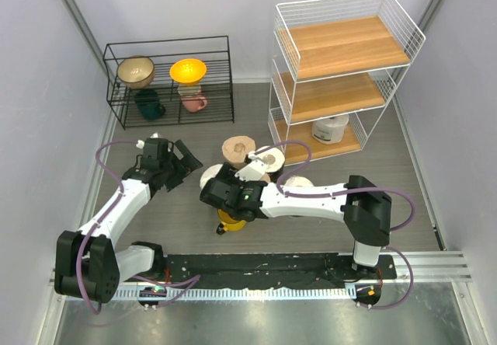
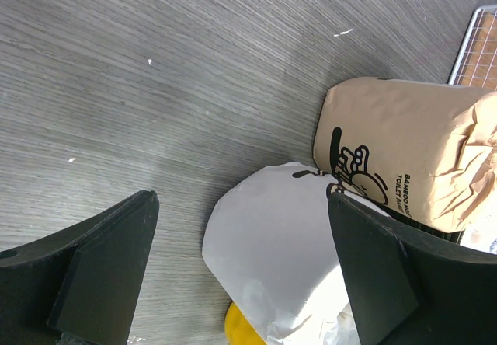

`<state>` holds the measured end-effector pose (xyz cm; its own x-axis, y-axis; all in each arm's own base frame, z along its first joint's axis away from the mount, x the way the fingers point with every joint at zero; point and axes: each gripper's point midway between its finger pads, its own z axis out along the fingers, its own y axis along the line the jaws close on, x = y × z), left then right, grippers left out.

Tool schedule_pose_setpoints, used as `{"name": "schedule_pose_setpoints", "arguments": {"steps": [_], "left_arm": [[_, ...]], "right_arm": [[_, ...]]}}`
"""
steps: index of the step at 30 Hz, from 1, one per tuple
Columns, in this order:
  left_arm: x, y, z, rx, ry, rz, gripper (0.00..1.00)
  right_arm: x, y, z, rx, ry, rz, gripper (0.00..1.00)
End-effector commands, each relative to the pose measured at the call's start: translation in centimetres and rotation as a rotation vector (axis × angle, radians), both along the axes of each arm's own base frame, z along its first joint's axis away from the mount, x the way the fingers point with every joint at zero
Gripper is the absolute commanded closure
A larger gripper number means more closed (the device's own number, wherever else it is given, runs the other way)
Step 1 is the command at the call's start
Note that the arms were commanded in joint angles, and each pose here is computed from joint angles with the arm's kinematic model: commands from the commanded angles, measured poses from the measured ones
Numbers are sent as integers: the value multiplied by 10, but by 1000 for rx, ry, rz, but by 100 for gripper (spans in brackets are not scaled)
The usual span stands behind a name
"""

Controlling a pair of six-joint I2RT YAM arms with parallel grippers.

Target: Place and organize the paper towels onto the shelf

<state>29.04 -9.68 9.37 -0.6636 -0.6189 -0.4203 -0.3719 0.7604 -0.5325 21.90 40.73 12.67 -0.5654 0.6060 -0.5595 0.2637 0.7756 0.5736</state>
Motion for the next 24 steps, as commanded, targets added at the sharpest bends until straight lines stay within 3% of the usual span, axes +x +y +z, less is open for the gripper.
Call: {"name": "schedule_pose_setpoints", "arguments": {"steps": [1,11,24], "left_arm": [[6,-4,11,-14,-43,-13,4],[6,-6,10,-19,-41,-17,4],[5,-6,8,-18,-35,-20,4]], "right_arm": [[11,-7,-8,0,-4,-75,27],[18,-10,-28,-23,31,-104,28],[21,-9,-27,-43,32,-72,57]]}}
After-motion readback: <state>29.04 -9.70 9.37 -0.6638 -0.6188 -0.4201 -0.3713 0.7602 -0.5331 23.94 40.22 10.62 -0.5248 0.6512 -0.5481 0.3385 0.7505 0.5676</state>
